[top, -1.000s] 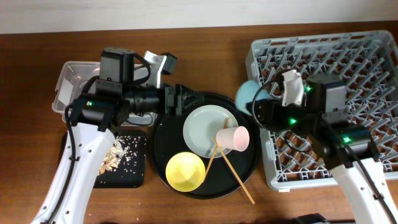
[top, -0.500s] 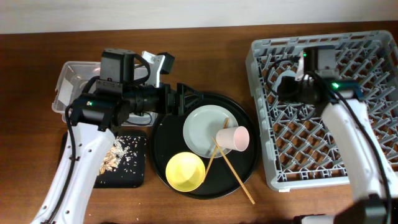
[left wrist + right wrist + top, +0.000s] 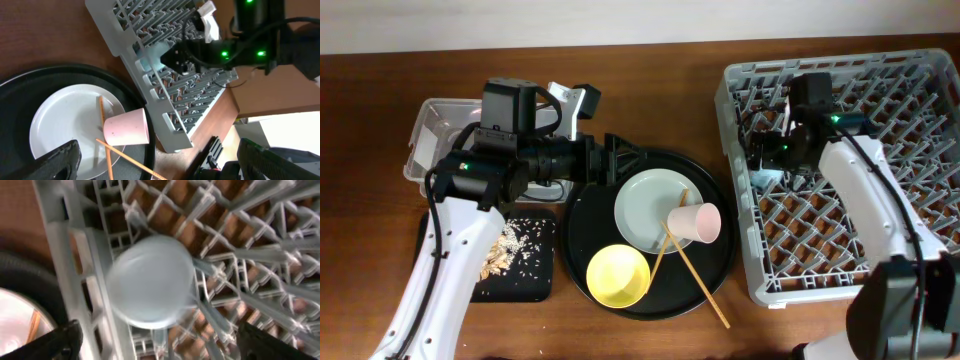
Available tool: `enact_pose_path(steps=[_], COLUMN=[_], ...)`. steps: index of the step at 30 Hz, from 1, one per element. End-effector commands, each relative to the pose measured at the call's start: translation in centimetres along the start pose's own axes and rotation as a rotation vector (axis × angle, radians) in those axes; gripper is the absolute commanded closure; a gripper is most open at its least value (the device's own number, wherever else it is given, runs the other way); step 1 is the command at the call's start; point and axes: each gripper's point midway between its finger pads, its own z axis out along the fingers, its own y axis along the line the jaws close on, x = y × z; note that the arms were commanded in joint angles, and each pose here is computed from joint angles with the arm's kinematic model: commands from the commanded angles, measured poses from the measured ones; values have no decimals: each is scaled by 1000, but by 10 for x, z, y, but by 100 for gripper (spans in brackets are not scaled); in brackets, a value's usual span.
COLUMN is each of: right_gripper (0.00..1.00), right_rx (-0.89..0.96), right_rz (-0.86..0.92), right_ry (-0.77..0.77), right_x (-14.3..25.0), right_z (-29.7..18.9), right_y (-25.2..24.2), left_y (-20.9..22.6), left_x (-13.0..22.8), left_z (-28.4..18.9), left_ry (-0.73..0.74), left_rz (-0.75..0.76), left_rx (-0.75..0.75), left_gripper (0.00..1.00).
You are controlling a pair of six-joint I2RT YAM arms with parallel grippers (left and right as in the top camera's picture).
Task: Sort waste into correct bins and load items into the dishwasher rack
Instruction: 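Place the blue cup upside down in the rack with right gripper, then grasp the pink cup with the left gripper and lift it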
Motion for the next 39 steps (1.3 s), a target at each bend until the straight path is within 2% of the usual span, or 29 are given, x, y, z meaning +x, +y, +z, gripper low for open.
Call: enact_pose_path(steps=[1,6,10,11,12,13,16,20,22,25,31,35,39], right_gripper=[1,1,1,1,1,1,1,1,1,1,1,1,2], right_rx=[-4,-17,-25,-26,-25,-25,-25,-25,-25,-23,-21,-20,-20], right_rz=[15,18,17,16,16,16,16,16,16,16,15,15,15], right_ry=[-117,-192,-186,-177,-173,-173,-172,-172,-170,-162,-147,-144,-144], right_x=[-21,-8,14,20,23,23,23,23,23,22,21,21,21], right_z=[-68,-143,-165,-168,-170,-170,-170,-170,-169,-166,-161,-160,-160], right_y=[-4,-9,-12,-13,-13,-13,-13,-13,-13,-13,-13,-12,-12], left_y=[2,2,1,-2,-2,-1,9,11,11,18,40,47,59], left_x=[2,2,0,3,10,22,54,90,105,122,127,124,115], left_z=[1,1,2,5,12,23,62,119,138,169,183,182,174], left_ry=[4,5,0,11,38,76,152,197,237,283,291,275,236], left_rz=[7,7,13,18,18,30,17,77,106,127,134,146,170], left_rx=[-2,1,1,7,-19,-80,-321,-513,-530,-530,-596,-637,-723], left_gripper=[1,1,1,9,30,35,38,42,46,46,46,61,64])
